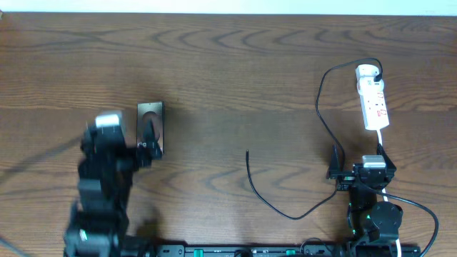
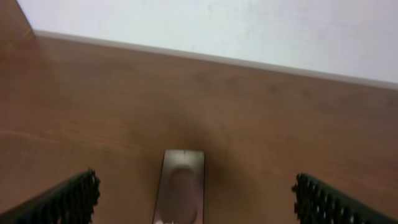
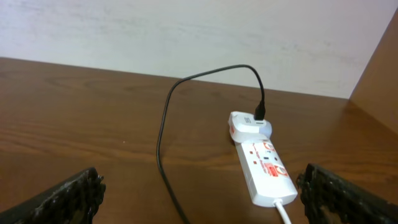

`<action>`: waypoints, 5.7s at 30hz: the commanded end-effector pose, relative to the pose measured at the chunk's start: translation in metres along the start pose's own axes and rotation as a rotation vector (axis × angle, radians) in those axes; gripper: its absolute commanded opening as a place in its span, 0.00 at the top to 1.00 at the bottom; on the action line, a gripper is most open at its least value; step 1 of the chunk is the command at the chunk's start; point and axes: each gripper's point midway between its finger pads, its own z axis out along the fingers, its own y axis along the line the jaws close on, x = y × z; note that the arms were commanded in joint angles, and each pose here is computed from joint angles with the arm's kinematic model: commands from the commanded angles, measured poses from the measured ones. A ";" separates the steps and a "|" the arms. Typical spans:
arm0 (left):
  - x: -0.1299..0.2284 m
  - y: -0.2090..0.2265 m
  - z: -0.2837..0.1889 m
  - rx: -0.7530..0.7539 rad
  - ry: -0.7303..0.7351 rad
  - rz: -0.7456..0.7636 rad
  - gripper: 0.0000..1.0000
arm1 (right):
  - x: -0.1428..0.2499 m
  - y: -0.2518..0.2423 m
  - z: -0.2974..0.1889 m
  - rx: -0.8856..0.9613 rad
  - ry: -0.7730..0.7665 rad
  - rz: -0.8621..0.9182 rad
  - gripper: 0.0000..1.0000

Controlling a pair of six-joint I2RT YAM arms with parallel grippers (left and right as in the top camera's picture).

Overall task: Plug charger to phone and switch on socket
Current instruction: 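Move the left gripper forward over the silver Galaxy phone, then lower the left gripper and close it on the phone's top edge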

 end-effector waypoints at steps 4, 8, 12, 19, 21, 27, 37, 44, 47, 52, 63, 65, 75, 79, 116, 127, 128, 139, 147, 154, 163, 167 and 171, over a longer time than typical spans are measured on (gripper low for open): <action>-0.052 -0.041 0.053 0.103 0.305 0.044 0.02 | 0.001 -0.003 0.000 0.014 0.002 0.011 0.01; -0.058 -0.047 0.088 0.081 0.481 0.058 0.02 | 0.001 -0.003 0.000 0.014 0.002 0.012 0.01; -0.051 -0.049 0.115 0.072 0.541 0.062 0.02 | 0.001 -0.003 0.000 0.014 0.002 0.012 0.01; -0.028 -0.047 0.132 0.060 0.616 0.071 0.27 | 0.001 -0.003 0.000 0.014 0.002 0.011 0.01; -0.028 -0.046 0.132 0.059 0.615 0.092 0.68 | 0.001 -0.003 0.000 0.014 0.002 0.012 0.01; -0.029 -0.042 0.133 0.042 0.610 0.098 0.02 | 0.001 -0.003 0.000 0.014 0.002 0.011 0.01; 0.012 -0.021 0.127 -0.056 0.755 0.135 0.02 | 0.001 -0.003 0.000 0.014 0.002 0.012 0.01; 0.070 -0.012 0.135 -0.090 0.981 0.149 0.02 | 0.001 -0.003 0.000 0.014 0.002 0.012 0.01; 0.091 -0.010 0.148 -0.101 1.035 0.150 0.02 | 0.001 -0.003 0.000 0.014 0.002 0.012 0.01; 0.112 -0.004 0.164 -0.125 1.077 0.125 0.02 | 0.001 -0.003 0.000 0.014 0.002 0.012 0.01; 0.111 0.016 0.165 -0.008 1.104 -0.137 0.02 | 0.001 -0.003 0.000 0.014 0.002 0.012 0.01; 0.111 0.018 0.163 0.018 1.111 -0.152 0.02 | 0.001 -0.003 0.000 0.014 0.002 0.012 0.01; 0.131 0.032 0.151 -0.046 1.174 -0.075 0.02 | 0.001 -0.003 0.000 0.014 0.002 0.012 0.01; 0.146 0.034 0.145 -0.038 1.207 -0.051 0.02 | 0.001 -0.003 0.000 0.014 0.002 0.012 0.01; 0.167 0.031 0.164 -0.033 1.137 0.099 0.02 | 0.001 -0.003 0.000 0.014 0.002 0.012 0.01; 0.167 0.031 0.165 -0.034 1.135 0.096 0.02 | 0.001 -0.003 0.000 0.014 0.002 0.011 0.01; 0.166 0.031 0.165 -0.034 1.132 0.096 0.02 | 0.001 -0.003 0.000 0.014 0.002 0.012 0.01; 0.165 0.030 0.168 -0.032 1.119 0.096 0.02 | 0.001 -0.003 0.000 0.014 0.002 0.012 0.01; 0.173 0.031 0.165 -0.033 1.134 0.096 0.02 | 0.001 -0.003 0.000 0.014 0.002 0.012 0.01; 0.186 0.033 0.163 -0.034 1.142 0.096 0.02 | 0.001 -0.003 0.000 0.014 0.002 0.012 0.01; 0.186 0.033 0.164 -0.034 1.137 0.096 0.02 | 0.001 -0.003 0.000 0.014 0.002 0.012 0.01; 0.187 0.033 0.164 -0.034 1.139 0.096 0.02 | 0.001 -0.003 0.000 0.014 0.002 0.012 0.01; 0.189 0.033 0.162 -0.034 1.145 0.095 0.02 | 0.001 -0.003 0.000 0.014 0.002 0.012 0.01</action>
